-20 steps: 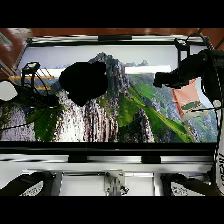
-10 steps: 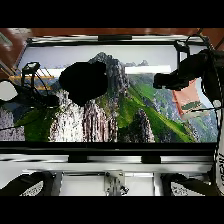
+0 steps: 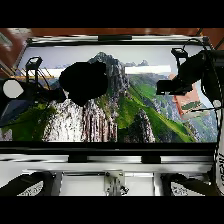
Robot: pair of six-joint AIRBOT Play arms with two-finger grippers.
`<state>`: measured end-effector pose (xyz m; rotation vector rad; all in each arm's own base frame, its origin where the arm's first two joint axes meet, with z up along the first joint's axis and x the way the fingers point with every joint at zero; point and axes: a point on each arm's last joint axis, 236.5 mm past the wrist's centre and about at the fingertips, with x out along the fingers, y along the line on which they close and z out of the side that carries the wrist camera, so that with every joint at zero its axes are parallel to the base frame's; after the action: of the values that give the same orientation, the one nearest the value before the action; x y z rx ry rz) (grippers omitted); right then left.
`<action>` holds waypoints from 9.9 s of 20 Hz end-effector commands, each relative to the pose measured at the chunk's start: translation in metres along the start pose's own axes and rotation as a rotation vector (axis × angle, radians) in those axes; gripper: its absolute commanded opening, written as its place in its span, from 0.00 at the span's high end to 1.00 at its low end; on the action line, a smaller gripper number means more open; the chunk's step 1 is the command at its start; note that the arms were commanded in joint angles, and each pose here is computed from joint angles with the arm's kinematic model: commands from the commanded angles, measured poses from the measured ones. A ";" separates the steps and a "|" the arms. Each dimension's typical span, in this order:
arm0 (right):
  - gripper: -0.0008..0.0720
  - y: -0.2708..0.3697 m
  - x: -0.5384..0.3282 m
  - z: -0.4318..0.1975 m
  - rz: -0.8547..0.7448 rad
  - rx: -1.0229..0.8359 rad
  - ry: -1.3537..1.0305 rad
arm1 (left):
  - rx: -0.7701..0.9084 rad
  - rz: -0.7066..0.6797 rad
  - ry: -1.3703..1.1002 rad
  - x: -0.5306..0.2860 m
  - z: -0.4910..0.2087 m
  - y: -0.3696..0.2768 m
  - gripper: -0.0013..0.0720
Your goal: Fold the shirts.
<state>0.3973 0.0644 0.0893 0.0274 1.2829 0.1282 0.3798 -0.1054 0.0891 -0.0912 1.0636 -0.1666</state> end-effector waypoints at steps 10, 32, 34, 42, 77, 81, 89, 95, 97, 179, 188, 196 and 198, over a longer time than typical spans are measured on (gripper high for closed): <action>0.12 0.017 -0.003 0.028 0.075 0.055 -0.119 | -0.087 0.025 -0.061 0.213 0.130 0.040 0.00; 0.12 -0.046 -0.128 0.049 -0.239 -0.054 -0.332 | 0.333 -0.328 -0.753 -0.202 0.202 -0.182 0.93; 0.12 -0.061 -0.177 0.049 -0.318 -0.049 -0.440 | 0.340 -0.415 -0.727 -0.229 0.170 -0.212 0.93; 0.12 -0.068 -0.244 -0.007 -0.347 0.000 -0.491 | 0.425 -0.359 -0.081 -0.054 -0.017 -0.261 0.93; 0.12 0.065 0.156 -0.134 0.344 -0.074 0.543 | 0.070 -0.254 0.438 0.085 -0.235 -0.126 0.93; 0.23 0.079 0.174 -0.131 0.337 -0.072 0.517 | 0.084 -0.290 0.361 0.068 -0.215 -0.133 0.93; 0.90 0.058 0.082 -0.017 0.182 -0.231 0.088 | 0.244 -0.101 -0.004 -0.039 -0.050 -0.082 0.93; 0.90 0.089 -0.277 0.111 0.124 -0.385 -1.028 | 0.237 -0.222 -0.745 -0.299 0.118 -0.103 0.93; 0.90 0.098 -0.371 0.089 0.179 -0.369 -1.263 | 0.196 -0.334 -0.967 -0.390 0.132 -0.114 0.93; 0.05 0.056 0.180 -0.018 0.363 0.117 0.236 | -0.124 -0.125 0.435 0.082 -0.222 -0.035 0.93; 0.90 0.069 0.215 0.003 0.359 0.291 0.190 | 0.012 -0.114 0.094 0.025 -0.108 -0.038 0.93; 0.90 0.062 -0.168 0.146 0.173 -0.232 -0.748 | 0.215 -0.101 -0.794 -0.291 0.120 -0.051 0.93; 0.90 0.067 -0.313 0.128 0.153 -0.252 -1.092 | 0.219 -0.138 -1.048 -0.405 0.129 -0.059 0.93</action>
<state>0.4945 0.1268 0.2489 0.0692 0.6301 0.4063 0.3522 -0.1159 0.3652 -0.0647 0.3494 -0.3192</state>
